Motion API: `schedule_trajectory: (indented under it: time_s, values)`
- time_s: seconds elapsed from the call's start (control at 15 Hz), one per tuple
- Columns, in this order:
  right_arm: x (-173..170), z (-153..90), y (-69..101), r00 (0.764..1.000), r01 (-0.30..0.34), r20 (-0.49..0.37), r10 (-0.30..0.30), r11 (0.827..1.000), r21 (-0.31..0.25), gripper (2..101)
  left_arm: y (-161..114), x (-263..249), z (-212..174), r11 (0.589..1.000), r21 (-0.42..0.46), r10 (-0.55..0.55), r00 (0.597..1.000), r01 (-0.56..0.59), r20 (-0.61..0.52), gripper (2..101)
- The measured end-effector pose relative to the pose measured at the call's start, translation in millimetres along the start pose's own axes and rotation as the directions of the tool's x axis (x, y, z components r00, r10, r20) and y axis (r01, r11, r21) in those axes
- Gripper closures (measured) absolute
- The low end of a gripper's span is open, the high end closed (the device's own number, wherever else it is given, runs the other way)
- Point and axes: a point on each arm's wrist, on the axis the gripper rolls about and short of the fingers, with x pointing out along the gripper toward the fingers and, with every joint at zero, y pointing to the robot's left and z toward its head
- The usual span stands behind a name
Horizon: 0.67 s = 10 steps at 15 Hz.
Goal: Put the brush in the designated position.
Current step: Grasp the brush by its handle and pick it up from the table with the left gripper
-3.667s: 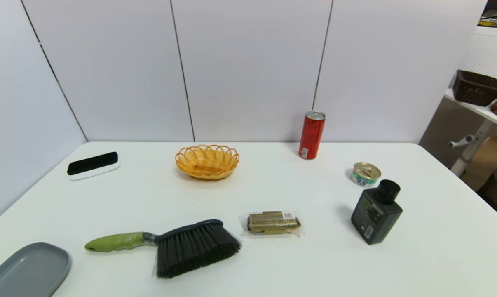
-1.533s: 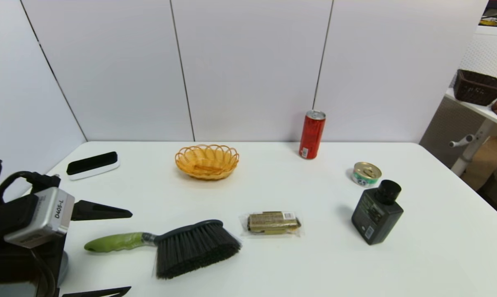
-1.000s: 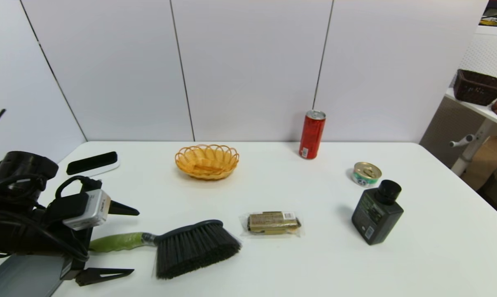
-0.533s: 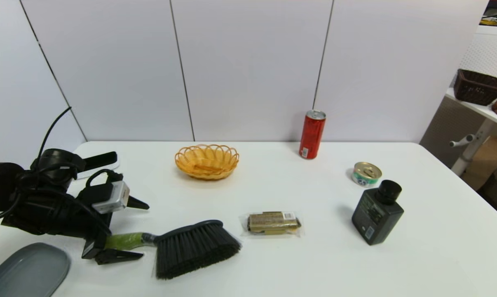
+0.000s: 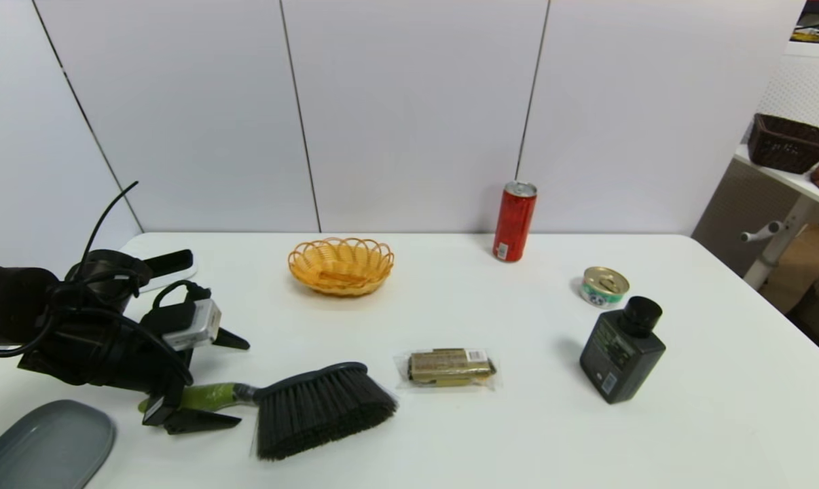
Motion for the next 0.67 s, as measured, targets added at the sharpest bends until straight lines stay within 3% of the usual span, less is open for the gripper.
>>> schedule_trajectory:
  time_s: [0.2, 0.47, 0.53, 0.67]
  values:
    - [0.0, 0.0, 0.0, 1.0, 0.0, 0.0, 0.0, 1.0, 0.0, 5.0, -2.2, 1.7, -2.0, 0.999, -0.023, -0.024, 1.0, 0.024, -0.004, 37.9]
    - [0.0, 0.0, 0.0, 1.0, 0.0, 0.0, 0.0, 1.0, 0.0, 5.0, -9.4, 1.3, -3.3, 0.994, -0.069, -0.081, 0.997, 0.08, -0.015, 60.9]
    - [0.0, 0.0, 0.0, 1.0, -0.001, 0.0, 0.001, 1.0, -0.001, 5.0, -9.0, 0.9, -2.6, 0.995, -0.067, -0.079, 0.997, 0.078, -0.014, 77.3]
    - [0.0, 0.0, 0.0, 1.0, 0.0, 0.0, 0.0, 1.0, 0.0, 5.0, -9.4, -0.7, -0.6, 0.995, -0.067, -0.074, 0.997, 0.073, -0.013, 76.5]
